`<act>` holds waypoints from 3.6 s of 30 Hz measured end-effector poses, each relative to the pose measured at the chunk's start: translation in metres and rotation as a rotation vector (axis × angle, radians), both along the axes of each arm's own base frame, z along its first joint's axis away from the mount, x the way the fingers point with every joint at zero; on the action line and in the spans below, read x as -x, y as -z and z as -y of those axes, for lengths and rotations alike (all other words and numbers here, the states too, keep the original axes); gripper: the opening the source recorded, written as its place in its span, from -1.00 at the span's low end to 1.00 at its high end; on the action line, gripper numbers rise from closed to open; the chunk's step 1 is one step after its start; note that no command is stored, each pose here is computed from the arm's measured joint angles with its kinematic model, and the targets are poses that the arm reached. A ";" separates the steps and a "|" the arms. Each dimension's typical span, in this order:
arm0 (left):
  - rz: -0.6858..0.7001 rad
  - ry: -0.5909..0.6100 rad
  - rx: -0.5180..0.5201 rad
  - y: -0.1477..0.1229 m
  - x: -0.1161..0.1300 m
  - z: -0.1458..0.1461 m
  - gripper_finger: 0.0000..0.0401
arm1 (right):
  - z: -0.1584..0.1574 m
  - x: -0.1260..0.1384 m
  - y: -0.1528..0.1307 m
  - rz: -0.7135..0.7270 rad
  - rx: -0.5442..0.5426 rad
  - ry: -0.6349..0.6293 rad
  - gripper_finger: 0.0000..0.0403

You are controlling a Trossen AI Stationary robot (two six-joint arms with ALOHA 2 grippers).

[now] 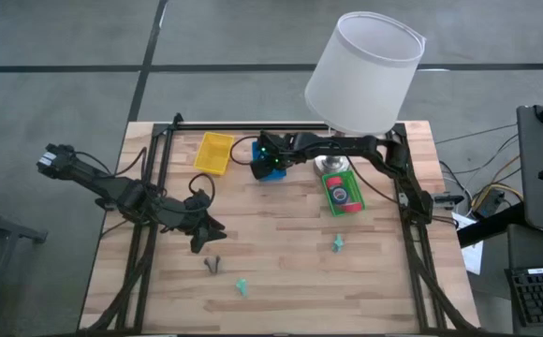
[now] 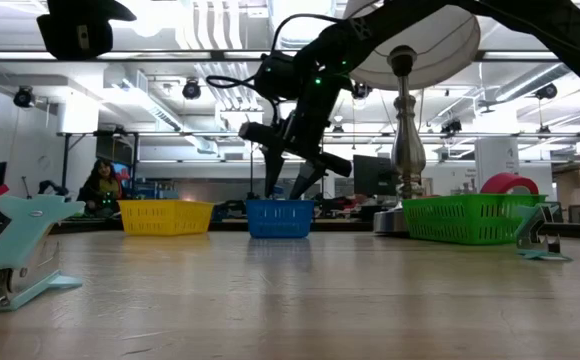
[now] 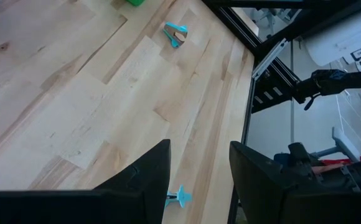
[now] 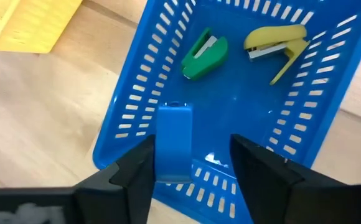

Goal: Pick and place Stapler, Stapler remover, tape
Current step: Put the blue small stapler into the blue bin, then put the top light blue green staple remover into the yellow bin

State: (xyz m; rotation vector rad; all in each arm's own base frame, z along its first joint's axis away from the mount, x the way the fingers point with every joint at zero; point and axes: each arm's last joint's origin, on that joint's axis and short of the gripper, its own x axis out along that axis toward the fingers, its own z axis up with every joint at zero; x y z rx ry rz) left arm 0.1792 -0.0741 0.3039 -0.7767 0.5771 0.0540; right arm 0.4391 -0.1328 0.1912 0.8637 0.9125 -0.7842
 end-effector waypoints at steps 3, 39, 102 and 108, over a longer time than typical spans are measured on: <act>0.000 0.000 0.000 0.000 0.000 0.000 -0.16 | -0.008 -0.003 0.000 0.000 0.003 -0.026 0.04; 0.009 0.029 -0.046 0.000 0.000 0.000 -0.16 | -0.215 0.007 -0.018 -0.121 -0.067 -0.474 0.02; 0.016 0.046 -0.095 0.001 0.000 0.000 -0.16 | -0.241 0.260 0.017 0.181 -0.358 0.404 -0.12; 0.012 0.035 -0.075 0.001 0.000 0.000 -0.16 | -0.241 0.261 0.027 0.216 -0.413 0.445 -0.20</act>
